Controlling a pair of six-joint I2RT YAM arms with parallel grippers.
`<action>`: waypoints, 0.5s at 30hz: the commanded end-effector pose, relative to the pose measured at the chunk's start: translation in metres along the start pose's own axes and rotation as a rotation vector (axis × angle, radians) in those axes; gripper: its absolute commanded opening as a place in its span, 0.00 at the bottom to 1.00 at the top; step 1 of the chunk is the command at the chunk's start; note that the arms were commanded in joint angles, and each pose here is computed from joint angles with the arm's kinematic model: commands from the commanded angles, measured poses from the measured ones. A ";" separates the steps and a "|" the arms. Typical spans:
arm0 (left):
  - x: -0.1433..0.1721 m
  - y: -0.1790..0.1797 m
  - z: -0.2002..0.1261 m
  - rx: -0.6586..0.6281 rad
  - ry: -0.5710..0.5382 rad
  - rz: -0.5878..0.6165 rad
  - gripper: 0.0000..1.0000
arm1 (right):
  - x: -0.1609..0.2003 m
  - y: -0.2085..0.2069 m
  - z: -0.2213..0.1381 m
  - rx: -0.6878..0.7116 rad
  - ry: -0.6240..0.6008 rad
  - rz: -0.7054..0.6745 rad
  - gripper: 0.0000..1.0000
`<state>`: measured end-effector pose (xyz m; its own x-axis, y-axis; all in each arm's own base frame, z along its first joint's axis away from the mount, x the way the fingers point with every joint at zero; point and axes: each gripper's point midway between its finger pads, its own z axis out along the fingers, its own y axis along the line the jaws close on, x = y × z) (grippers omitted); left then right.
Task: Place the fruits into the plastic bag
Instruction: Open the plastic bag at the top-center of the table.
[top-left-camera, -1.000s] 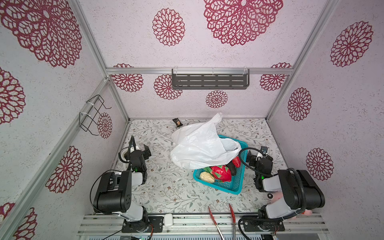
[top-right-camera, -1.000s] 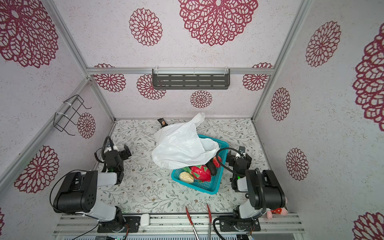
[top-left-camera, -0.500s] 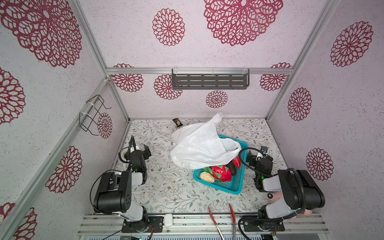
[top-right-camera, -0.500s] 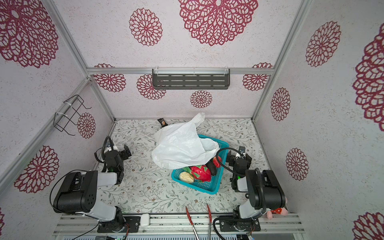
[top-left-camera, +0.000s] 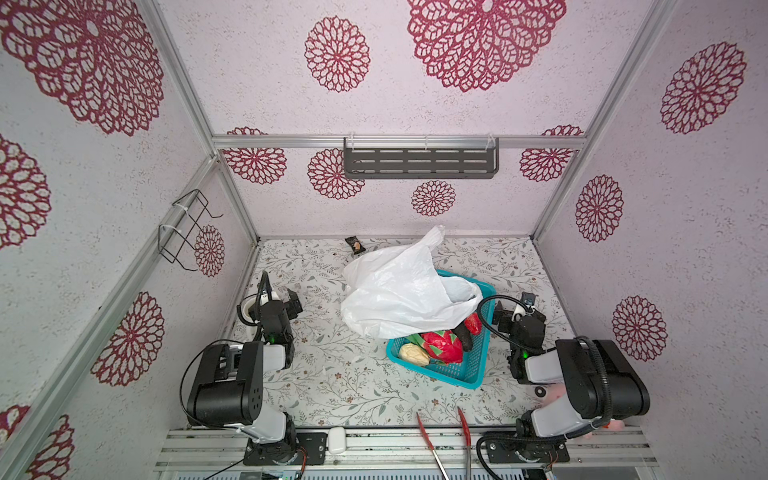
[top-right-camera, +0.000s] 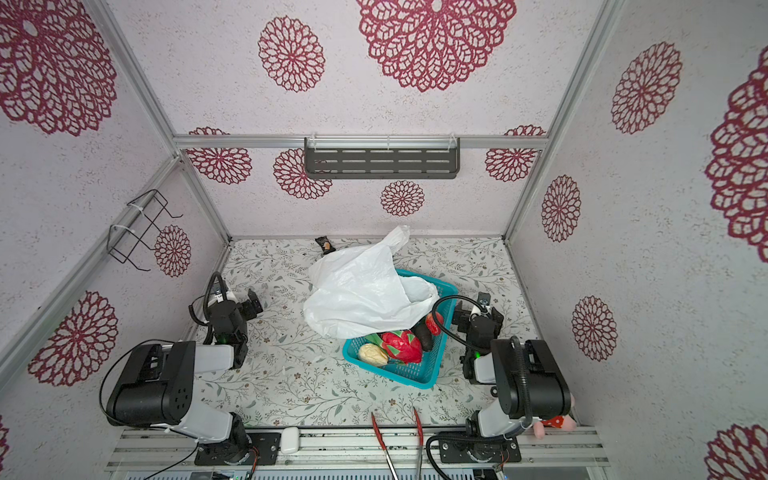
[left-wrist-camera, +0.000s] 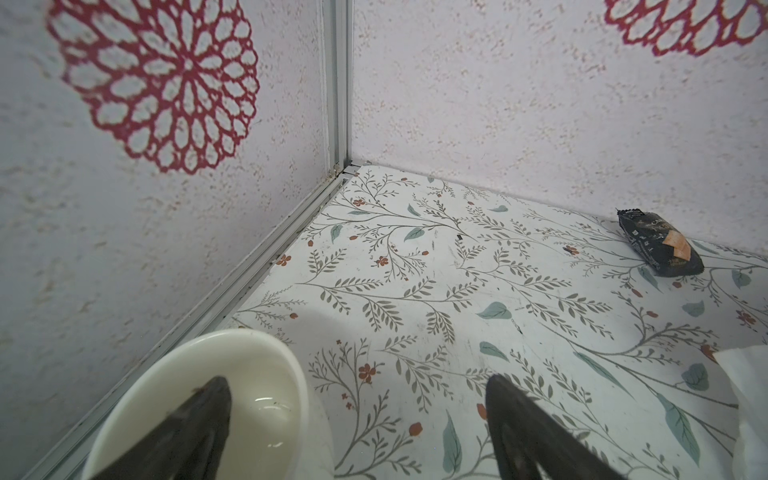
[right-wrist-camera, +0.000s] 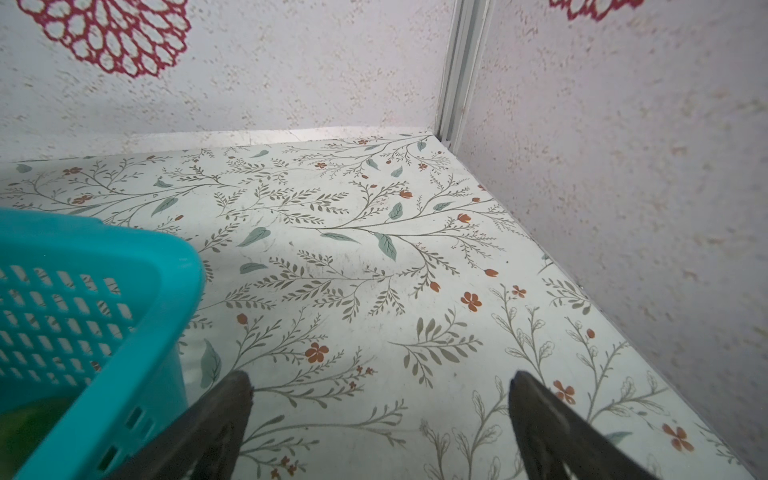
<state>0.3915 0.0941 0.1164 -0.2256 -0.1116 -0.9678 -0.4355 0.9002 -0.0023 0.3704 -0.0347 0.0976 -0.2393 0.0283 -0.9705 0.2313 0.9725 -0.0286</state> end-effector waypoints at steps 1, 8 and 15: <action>-0.007 0.000 0.002 0.006 -0.024 0.004 0.97 | -0.017 0.002 0.000 -0.017 -0.058 0.028 0.99; -0.013 0.003 0.002 -0.015 -0.034 0.002 0.98 | -0.017 0.001 0.000 -0.013 -0.059 0.023 0.99; -0.061 0.008 -0.003 -0.183 0.160 -0.016 0.98 | -0.048 -0.024 0.018 0.182 0.141 0.050 0.91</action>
<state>0.4167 0.1073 0.1713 -0.2683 -0.1688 -0.9484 -0.5238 0.8518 -0.0034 0.3820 -0.0452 0.1060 -0.3222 0.0627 -0.9446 0.2965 0.9543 -0.0379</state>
